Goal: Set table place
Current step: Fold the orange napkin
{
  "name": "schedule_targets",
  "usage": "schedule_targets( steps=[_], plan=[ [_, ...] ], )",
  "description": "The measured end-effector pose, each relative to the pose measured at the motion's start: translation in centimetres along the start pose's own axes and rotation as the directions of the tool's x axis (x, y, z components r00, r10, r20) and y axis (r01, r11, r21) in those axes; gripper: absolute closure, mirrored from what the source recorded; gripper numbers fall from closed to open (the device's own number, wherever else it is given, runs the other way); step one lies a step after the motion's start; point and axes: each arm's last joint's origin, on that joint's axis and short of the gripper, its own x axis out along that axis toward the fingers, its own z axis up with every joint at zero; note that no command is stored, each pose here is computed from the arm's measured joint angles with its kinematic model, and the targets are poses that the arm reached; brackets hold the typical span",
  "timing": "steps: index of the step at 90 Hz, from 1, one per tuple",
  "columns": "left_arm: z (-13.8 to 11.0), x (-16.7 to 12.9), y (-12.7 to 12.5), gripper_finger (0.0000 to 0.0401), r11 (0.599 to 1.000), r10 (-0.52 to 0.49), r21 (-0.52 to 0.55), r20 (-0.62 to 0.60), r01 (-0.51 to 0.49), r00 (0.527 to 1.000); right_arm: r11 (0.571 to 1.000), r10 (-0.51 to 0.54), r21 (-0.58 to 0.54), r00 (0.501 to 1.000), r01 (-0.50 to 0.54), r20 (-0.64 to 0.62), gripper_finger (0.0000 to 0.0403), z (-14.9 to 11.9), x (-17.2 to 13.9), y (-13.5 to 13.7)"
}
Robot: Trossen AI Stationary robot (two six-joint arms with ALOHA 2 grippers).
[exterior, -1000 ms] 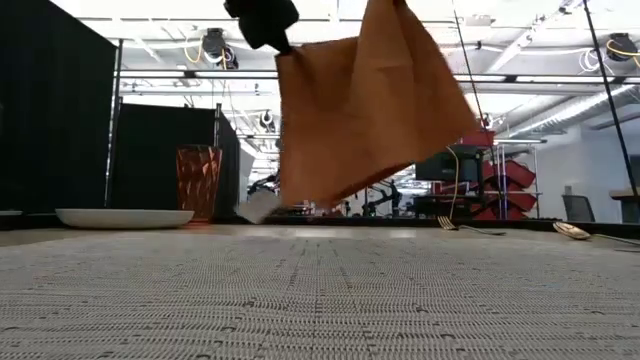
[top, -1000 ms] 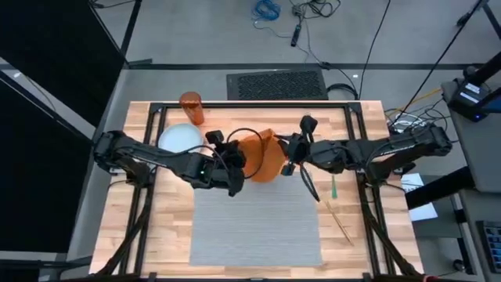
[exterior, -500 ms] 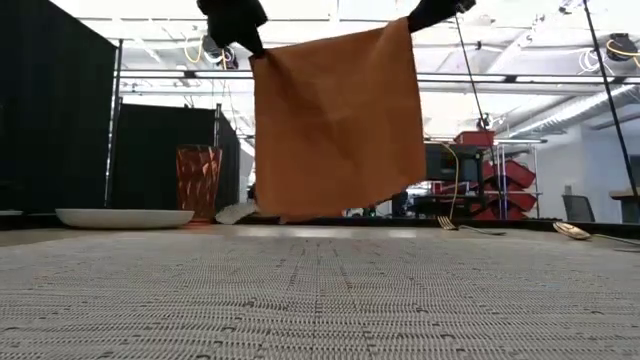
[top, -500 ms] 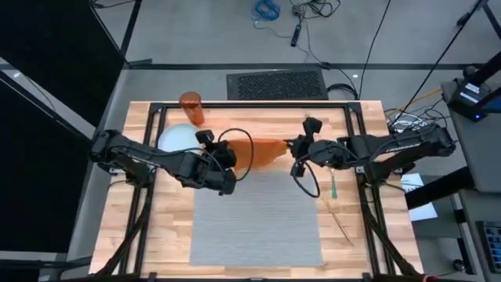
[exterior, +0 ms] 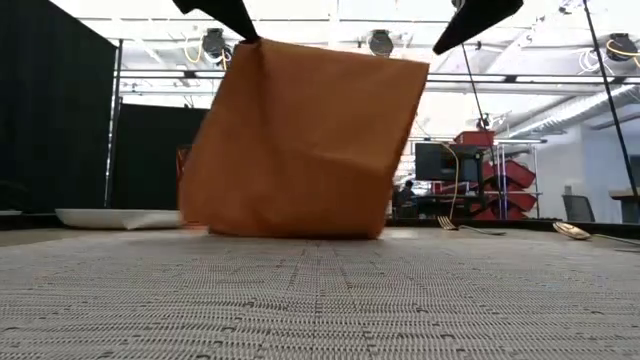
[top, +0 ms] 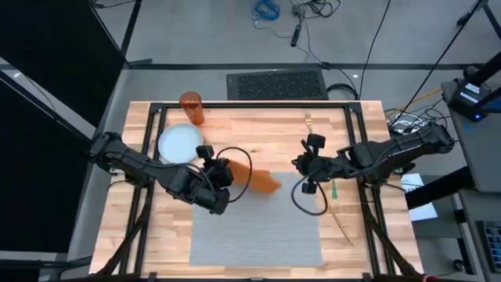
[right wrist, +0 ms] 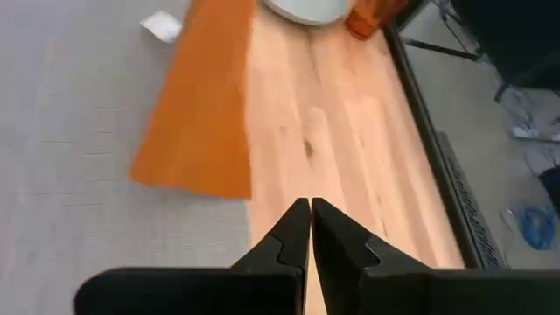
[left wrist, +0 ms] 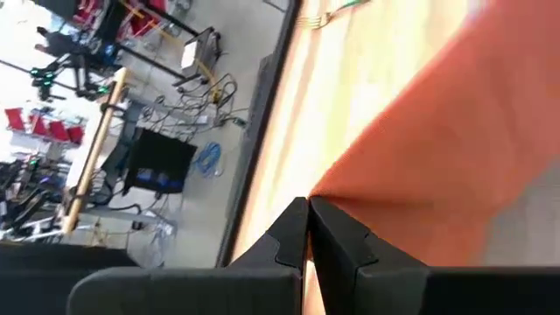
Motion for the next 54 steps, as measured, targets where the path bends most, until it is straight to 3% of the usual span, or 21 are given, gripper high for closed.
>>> schedule_targets(
  steps=[24, 54],
  plan=[
    [-0.1, -0.9, -1.1, 0.0401, 0.993, -0.119, 0.003, 0.003, 0.119, 0.993, 0.999, 0.047, 0.009, 0.999, -0.047, 0.0, 0.0403, 0.0, -0.2, 0.4],
    [-1.1, -1.8, -2.4, 0.0401, 0.946, -0.324, -0.011, -0.092, 0.325, 0.941, 0.996, 0.092, 0.004, 0.996, -0.092, -0.007, 0.0403, -0.1, -0.2, 0.5]
  ],
)
